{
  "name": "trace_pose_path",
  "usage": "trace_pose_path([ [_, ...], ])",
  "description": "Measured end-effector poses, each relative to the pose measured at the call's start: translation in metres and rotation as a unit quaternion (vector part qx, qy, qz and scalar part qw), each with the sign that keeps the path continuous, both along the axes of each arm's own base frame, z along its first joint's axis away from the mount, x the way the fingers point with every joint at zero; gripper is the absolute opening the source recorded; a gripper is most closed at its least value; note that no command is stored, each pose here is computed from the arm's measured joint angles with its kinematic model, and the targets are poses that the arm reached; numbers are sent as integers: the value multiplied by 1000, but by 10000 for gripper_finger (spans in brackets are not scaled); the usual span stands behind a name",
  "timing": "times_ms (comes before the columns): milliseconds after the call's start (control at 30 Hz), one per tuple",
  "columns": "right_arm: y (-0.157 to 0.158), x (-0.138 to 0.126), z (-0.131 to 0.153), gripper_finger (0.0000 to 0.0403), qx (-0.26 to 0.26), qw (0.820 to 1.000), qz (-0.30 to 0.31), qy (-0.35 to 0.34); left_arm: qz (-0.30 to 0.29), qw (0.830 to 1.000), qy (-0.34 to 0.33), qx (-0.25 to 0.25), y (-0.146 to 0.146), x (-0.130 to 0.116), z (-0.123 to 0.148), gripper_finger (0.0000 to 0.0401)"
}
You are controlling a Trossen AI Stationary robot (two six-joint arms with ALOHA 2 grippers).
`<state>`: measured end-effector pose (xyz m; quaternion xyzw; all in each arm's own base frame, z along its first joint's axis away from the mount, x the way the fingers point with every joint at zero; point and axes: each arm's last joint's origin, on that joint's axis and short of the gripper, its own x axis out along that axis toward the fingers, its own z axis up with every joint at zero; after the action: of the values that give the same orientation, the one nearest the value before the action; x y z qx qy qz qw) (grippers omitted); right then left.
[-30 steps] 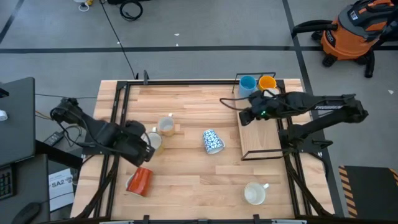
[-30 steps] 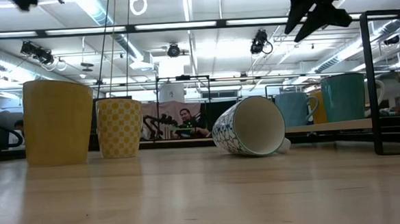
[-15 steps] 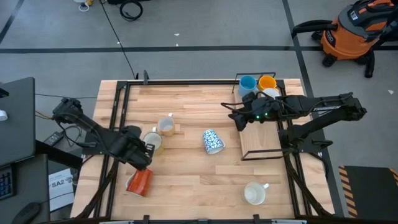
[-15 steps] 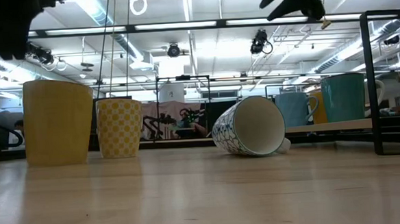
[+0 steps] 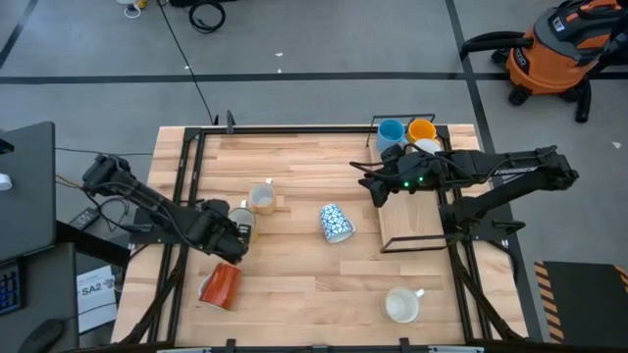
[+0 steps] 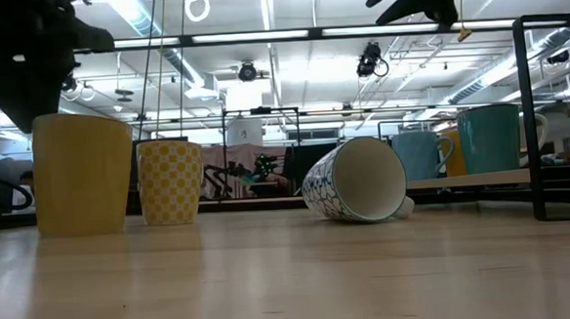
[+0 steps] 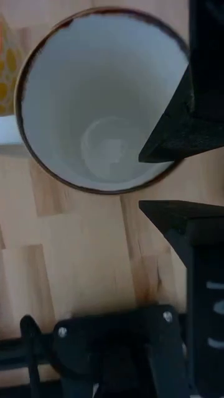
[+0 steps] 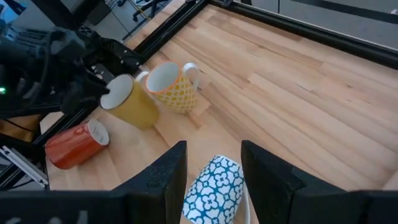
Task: Place coffee mugs
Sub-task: Put the yellow white mug on the shelf
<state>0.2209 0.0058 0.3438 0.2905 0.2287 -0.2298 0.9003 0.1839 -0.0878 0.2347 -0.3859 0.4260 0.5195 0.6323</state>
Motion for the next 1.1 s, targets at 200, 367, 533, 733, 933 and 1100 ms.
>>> trace_pose_path([
  [200, 0, 0, 0, 156, 0, 1000, 0, 0, -17, 1000, 2, -7, 2, 2, -5, 114],
  [367, 0, 0, 0, 156, 0, 1000, 0, 0, -30, 999, 4, -9, 1, 3, -6, 114],
  [533, 0, 0, 0, 156, 0, 1000, 0, 0, -31, 999, 5, -10, 1, 3, -6, 112],
  [733, 0, 0, 0, 156, 0, 1000, 0, 0, -31, 999, 7, -17, 1, 3, -6, 80],
  [933, 0, 0, 0, 156, 0, 1000, 0, 0, -59, 998, 8, -17, 0, 4, -6, 42],
  [1100, 0, 0, 0, 156, 0, 1000, 0, 0, -108, 994, -15, -24, -3, 11, -5, 27],
])
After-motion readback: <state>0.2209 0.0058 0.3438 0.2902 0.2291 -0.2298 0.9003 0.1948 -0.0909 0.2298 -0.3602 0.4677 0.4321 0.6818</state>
